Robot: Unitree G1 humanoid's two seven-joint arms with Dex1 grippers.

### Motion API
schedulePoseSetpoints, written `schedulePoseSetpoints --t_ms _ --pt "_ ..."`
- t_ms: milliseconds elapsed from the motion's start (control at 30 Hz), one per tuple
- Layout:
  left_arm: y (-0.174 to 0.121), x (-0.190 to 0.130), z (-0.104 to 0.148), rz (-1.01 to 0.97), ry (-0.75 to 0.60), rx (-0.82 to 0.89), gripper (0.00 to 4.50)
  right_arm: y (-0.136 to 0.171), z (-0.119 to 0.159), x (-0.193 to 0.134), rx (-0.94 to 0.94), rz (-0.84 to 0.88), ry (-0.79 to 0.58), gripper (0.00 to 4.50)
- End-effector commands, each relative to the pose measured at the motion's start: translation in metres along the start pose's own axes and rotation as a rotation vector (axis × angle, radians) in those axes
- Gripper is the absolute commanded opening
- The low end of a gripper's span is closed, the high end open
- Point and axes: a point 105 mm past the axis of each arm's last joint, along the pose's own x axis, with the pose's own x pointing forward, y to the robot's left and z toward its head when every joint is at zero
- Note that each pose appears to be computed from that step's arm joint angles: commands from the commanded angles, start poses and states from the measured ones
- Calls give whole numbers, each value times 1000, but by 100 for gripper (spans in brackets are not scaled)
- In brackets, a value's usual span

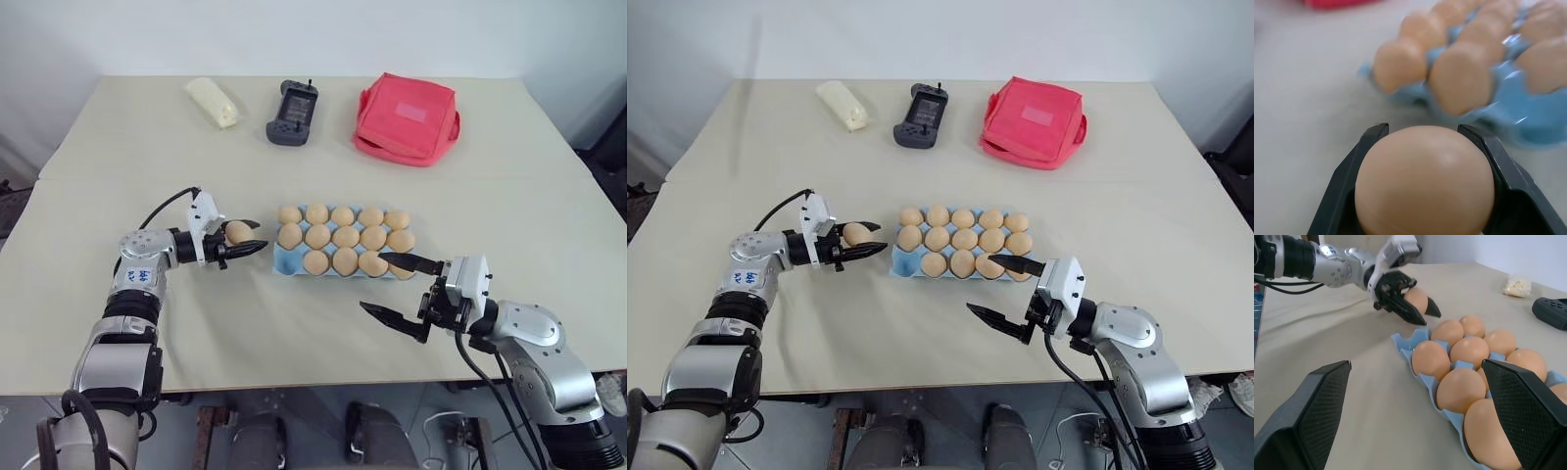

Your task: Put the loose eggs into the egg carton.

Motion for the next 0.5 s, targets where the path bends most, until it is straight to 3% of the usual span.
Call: schedulePoseSetpoints --t_ms 33,267,367,500 --pt "-16 18 30 -106 -83 49 209 -2 11 -2 -39 -7 -23 450" --pt "-49 39 21 -233 -69 28 209 -1 12 3 -39 -1 -32 450" --pt "-51 37 16 -229 -44 31 292 -3 14 6 -44 3 -41 450" --pt "-31 20 23 -120 -43 71 407 -3 16 8 -48 8 -50 450"
